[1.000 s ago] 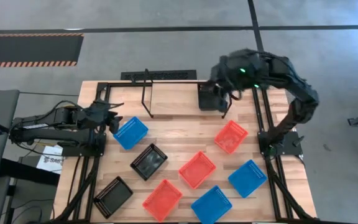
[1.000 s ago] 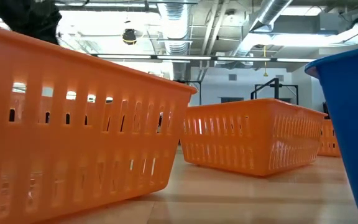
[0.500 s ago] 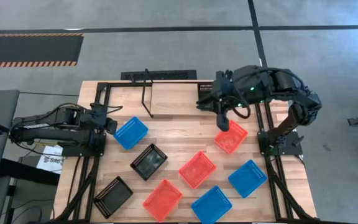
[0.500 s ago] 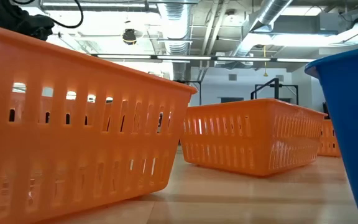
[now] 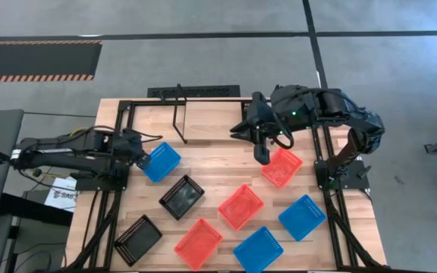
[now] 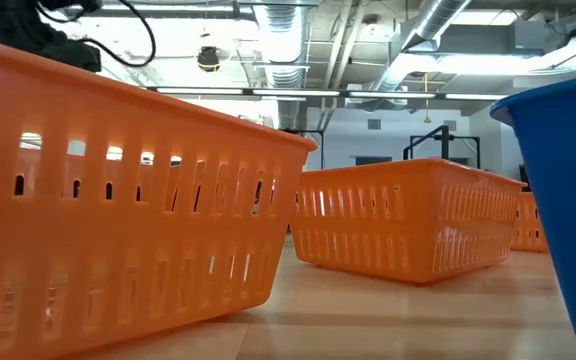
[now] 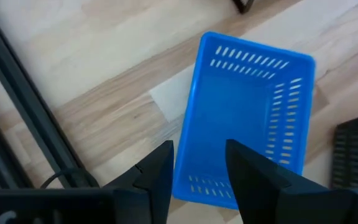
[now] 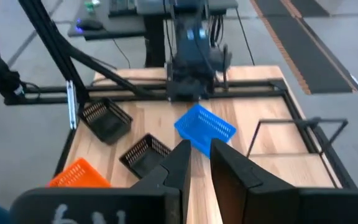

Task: Stack baskets on shelf by color
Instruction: Put the top blue bin on the shelf

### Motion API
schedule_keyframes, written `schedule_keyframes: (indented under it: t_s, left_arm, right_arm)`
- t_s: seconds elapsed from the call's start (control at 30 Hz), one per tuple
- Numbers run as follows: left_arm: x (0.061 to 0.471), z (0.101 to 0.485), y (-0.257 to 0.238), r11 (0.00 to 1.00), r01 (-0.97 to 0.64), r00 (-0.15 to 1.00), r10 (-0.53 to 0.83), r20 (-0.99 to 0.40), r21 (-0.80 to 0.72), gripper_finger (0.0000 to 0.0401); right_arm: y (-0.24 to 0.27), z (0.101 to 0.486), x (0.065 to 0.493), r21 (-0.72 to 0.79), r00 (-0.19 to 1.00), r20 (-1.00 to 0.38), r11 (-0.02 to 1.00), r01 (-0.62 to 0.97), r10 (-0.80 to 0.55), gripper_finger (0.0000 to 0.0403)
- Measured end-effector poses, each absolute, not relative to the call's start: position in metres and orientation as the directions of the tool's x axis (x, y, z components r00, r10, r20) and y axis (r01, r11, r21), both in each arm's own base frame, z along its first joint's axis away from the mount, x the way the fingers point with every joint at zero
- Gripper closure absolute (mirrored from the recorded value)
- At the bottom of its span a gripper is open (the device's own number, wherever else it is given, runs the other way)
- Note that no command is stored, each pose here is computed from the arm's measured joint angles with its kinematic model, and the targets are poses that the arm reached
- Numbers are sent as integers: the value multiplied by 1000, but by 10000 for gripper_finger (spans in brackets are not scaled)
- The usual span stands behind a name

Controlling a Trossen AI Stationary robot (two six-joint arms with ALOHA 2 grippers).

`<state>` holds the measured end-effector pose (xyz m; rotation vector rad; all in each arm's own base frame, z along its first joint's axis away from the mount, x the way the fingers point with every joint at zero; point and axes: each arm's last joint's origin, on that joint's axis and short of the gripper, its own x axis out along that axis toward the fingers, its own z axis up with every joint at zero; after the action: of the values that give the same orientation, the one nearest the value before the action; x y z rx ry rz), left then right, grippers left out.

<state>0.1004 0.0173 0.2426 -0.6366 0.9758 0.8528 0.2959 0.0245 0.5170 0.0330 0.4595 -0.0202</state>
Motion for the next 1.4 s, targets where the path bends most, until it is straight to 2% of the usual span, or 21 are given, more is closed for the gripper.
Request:
schedule_keyframes:
  t_s: [0.17,0.33,0.5,0.73,1.1,1.4]
  left_arm:
    - [116,234,18,525,-851,226,311,-923,-32,265]
    - [133,225,20,552,-834,192,298,-935,4,265]
    - [144,217,23,597,-800,145,280,-949,53,265]
    - [145,211,39,538,-838,74,276,-958,90,265]
    - [141,212,58,573,-819,100,200,-975,34,265]
    - [141,212,59,598,-801,109,192,-975,28,265]
  right_arm:
    - [27,524,294,59,918,-386,996,-74,91,321]
    - [28,537,282,22,934,-314,985,-170,168,321]
    - [27,544,269,-15,941,-289,983,-185,173,321]
    - [26,549,254,-37,941,-291,981,-191,172,321]
    - [25,547,251,-56,933,-318,979,-198,171,321]
    - [25,547,251,-57,933,-317,979,-196,168,321]
